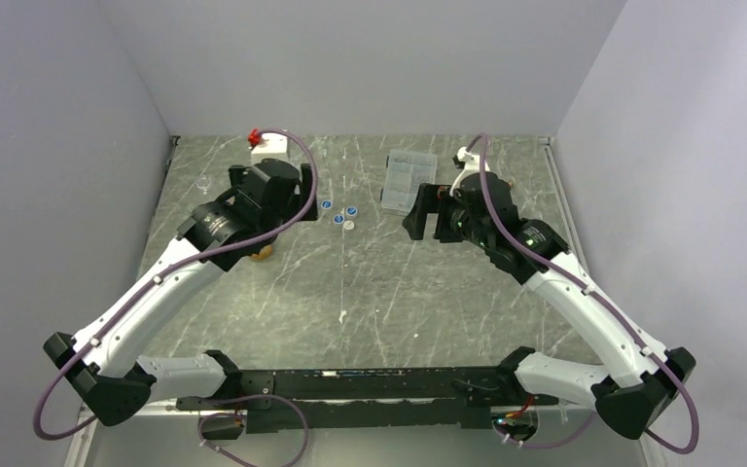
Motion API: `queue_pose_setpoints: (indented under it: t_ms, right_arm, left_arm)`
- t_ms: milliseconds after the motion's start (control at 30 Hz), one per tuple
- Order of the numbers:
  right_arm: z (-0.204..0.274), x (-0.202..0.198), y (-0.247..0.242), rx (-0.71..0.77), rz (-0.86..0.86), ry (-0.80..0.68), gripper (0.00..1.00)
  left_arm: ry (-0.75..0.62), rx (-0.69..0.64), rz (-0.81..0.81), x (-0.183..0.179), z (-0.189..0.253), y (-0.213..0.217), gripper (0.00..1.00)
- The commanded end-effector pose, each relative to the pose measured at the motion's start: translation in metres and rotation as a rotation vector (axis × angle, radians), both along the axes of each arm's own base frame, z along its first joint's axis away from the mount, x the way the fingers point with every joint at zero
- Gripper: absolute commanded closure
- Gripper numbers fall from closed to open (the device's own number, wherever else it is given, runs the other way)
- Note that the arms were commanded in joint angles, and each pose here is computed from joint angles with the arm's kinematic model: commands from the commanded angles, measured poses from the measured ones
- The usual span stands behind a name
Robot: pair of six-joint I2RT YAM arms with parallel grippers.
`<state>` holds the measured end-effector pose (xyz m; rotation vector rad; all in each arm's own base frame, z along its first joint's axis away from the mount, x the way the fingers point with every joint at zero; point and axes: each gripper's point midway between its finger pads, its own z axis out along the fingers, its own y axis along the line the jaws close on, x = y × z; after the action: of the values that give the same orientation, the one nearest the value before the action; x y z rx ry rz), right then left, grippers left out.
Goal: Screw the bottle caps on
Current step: Pick up the plastic bottle at the center of the board.
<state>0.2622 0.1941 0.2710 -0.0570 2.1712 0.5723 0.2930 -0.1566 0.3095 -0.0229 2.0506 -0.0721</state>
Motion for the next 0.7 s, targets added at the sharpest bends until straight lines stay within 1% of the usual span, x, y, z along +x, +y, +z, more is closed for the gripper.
queue_pose_setpoints:
  t_ms: [0,133,300,367,433,500,667]
  right_arm:
    - [0.019,0.014,0.019,0.057,0.049,-0.066,0.0]
    - [0.015,0.022,0.032,0.061,0.085,-0.068,0.0]
    - [0.01,0.033,0.032,-0.003,0.092,-0.07,0.0]
    - [0.008,0.035,0.033,-0.017,0.096,-0.074,0.0]
    - [0.004,0.036,0.035,-0.019,0.106,-0.065,0.0]
    - [0.001,0.036,0.039,-0.017,0.122,-0.053,0.0]
    - [-0.007,0.038,0.041,-0.031,0.133,-0.04,0.0]
  left_arm:
    - [-0.015,-0.01,0.093,0.0,0.007,0.031,0.01]
    - [0.01,0.065,0.216,0.006,0.003,0.063,0.01]
    - [0.045,0.059,0.289,0.013,-0.01,0.088,0.01]
    - [0.062,0.054,0.344,0.021,-0.017,0.106,0.01]
    - [0.074,0.03,0.381,0.03,-0.022,0.118,0.05]
    - [0.086,-0.006,0.383,0.039,-0.028,0.122,0.09]
    - [0.15,-0.032,0.415,0.051,-0.051,0.132,0.21]
